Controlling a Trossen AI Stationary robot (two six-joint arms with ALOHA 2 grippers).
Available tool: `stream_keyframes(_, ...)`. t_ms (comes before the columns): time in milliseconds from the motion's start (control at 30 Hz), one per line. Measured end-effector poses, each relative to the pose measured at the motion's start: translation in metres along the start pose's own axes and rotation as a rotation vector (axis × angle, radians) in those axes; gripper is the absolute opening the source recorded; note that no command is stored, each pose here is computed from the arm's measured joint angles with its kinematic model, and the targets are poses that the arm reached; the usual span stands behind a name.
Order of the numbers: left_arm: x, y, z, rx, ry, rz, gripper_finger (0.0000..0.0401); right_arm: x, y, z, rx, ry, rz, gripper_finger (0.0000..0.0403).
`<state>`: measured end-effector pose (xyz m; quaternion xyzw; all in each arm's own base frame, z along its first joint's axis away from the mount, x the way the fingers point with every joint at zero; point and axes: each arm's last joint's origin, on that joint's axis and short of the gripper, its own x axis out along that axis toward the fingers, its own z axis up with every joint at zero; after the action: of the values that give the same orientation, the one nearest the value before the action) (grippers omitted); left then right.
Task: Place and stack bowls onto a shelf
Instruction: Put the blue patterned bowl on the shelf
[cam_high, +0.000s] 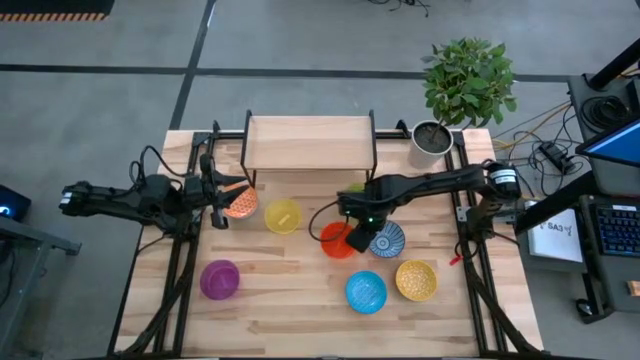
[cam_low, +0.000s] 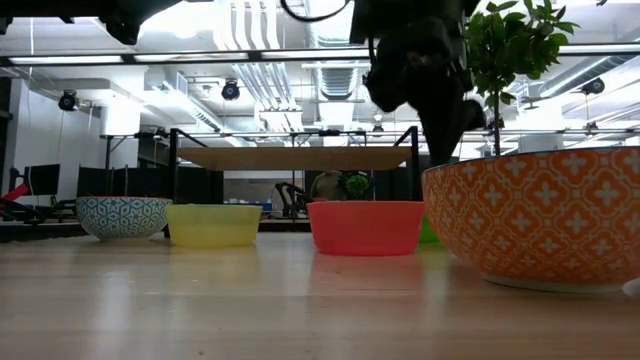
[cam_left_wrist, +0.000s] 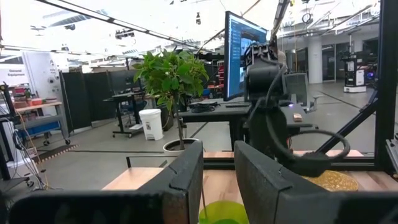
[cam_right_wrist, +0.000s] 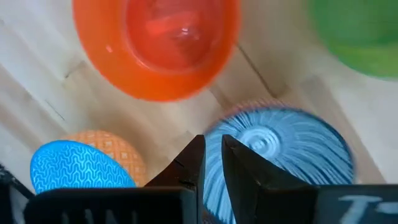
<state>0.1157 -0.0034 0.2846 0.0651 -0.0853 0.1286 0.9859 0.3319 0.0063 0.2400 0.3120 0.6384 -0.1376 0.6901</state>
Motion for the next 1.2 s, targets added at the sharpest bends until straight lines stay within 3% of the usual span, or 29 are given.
stream_keyframes(133,0.0,0.0,0.0,0.0,0.0,0.0,0.0075,-0.012,0.012,-0.014,0.016,-0.027,-0.083,0.0043)
stream_keyframes(367,0.0,0.0,0.0,0.0,-0.001,0.0,0.0075,-0.005,0.031,-0.033,-0.043,-0.056,-0.149,0.0047)
stream_keyframes(633,0.0,0.0,0.0,0.001,0.001,0.0,0.0075,-0.003,0.034,-0.037,0.039,-0.068,-0.16,0.0125)
stream_keyframes(900,0.0,0.0,0.0,0.001,0.001,0.0,0.0075,0.027,0.039,-0.034,0.022,-0.027,-0.245,0.0191)
stream_keyframes(1200,0.0,0.0,0.0,0.0,0.001,-0.001,0.0075,0.062,0.042,-0.029,-0.026,0.05,-0.32,0.0187)
